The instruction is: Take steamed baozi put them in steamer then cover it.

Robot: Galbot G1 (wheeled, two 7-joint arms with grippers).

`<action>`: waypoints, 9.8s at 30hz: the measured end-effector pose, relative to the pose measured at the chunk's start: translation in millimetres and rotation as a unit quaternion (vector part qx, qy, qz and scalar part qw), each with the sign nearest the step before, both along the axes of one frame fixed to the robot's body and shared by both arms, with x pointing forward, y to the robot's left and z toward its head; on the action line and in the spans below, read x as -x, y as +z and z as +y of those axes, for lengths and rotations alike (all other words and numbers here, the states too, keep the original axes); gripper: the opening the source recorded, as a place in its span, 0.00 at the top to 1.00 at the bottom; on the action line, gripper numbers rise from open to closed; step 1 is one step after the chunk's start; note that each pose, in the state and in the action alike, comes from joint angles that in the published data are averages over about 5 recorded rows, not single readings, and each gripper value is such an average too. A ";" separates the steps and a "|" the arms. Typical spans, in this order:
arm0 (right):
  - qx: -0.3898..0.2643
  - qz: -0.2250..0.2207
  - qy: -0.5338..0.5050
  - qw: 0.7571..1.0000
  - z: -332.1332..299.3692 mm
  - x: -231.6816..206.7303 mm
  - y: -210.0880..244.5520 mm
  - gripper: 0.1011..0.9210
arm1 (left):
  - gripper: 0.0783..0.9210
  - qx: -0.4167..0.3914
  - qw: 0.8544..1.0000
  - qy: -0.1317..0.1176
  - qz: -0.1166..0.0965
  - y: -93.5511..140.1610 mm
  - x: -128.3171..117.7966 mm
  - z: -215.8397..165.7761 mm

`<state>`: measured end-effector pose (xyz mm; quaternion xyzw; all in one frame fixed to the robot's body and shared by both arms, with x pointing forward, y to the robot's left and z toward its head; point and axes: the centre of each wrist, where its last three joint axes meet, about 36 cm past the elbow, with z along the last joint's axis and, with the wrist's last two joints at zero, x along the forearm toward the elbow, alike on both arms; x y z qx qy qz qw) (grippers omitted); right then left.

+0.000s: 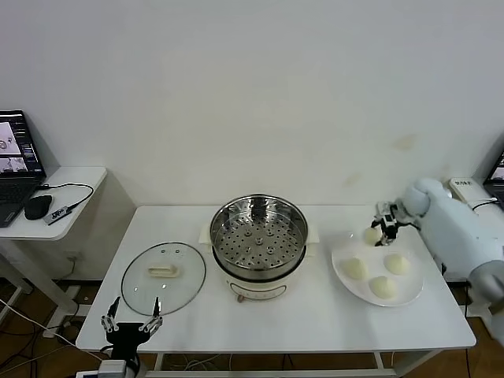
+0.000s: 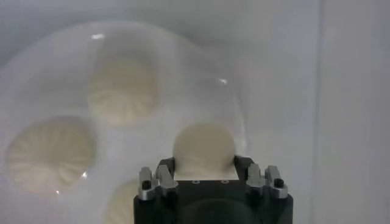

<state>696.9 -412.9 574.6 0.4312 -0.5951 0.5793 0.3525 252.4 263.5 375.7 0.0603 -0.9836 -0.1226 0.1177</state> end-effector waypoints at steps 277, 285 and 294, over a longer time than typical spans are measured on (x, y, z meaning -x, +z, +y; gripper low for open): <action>-0.051 0.070 0.088 0.992 219.1 65.1 93.8 0.12 | 0.12 -0.010 0.999 -0.035 -0.026 12.3 -17.1 19.9; -0.034 0.070 0.060 0.995 118.2 92.7 70.3 0.12 | 0.12 -0.011 0.999 -0.041 -0.023 10.7 -16.1 18.1; -0.010 0.078 0.021 0.997 39.7 121.8 19.3 0.12 | 0.12 -0.014 0.999 -0.041 -0.019 8.6 -14.1 17.0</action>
